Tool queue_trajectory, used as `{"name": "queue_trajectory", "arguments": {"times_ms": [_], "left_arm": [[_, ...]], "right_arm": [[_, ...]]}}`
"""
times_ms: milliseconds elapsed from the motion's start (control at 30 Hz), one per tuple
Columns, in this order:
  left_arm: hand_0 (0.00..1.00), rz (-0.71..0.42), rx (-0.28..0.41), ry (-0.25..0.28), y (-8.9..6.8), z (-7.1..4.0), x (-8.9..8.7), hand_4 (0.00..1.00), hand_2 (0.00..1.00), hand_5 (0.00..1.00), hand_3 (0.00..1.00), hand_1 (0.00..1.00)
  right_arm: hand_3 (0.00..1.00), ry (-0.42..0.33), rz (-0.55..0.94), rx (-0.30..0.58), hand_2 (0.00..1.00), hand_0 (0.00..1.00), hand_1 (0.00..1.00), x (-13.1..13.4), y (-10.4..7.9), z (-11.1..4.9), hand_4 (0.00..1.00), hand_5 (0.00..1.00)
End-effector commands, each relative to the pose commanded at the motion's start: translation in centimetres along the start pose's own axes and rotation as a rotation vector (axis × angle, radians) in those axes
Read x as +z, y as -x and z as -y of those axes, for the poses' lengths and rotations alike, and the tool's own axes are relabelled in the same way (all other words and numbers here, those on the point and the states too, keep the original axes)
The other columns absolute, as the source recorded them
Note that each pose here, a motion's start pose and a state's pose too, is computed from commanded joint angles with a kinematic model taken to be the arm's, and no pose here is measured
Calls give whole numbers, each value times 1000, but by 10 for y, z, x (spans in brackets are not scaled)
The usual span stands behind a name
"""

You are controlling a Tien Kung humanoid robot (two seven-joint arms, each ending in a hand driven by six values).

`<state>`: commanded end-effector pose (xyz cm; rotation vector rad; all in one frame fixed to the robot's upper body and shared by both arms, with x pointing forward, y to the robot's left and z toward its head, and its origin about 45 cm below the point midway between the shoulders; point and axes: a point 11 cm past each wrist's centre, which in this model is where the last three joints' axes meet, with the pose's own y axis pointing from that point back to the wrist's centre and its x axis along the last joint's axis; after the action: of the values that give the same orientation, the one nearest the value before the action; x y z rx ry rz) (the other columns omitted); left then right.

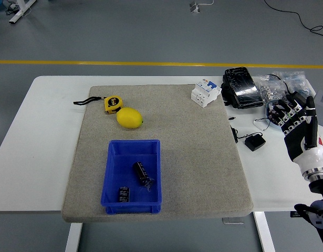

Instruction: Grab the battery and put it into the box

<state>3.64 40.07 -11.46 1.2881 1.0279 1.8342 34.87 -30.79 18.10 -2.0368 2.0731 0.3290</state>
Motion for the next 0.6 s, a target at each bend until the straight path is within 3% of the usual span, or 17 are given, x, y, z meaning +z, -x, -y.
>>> {"name": "queue_trajectory", "arguments": {"times_ms": [600], "left_arm": [[712, -3, -9, 16, 5, -1, 8, 766, 737, 646, 697, 676]], "right_arm": [[930, 51, -80, -57, 891, 979, 888, 35, 28, -9, 998, 998]]}}
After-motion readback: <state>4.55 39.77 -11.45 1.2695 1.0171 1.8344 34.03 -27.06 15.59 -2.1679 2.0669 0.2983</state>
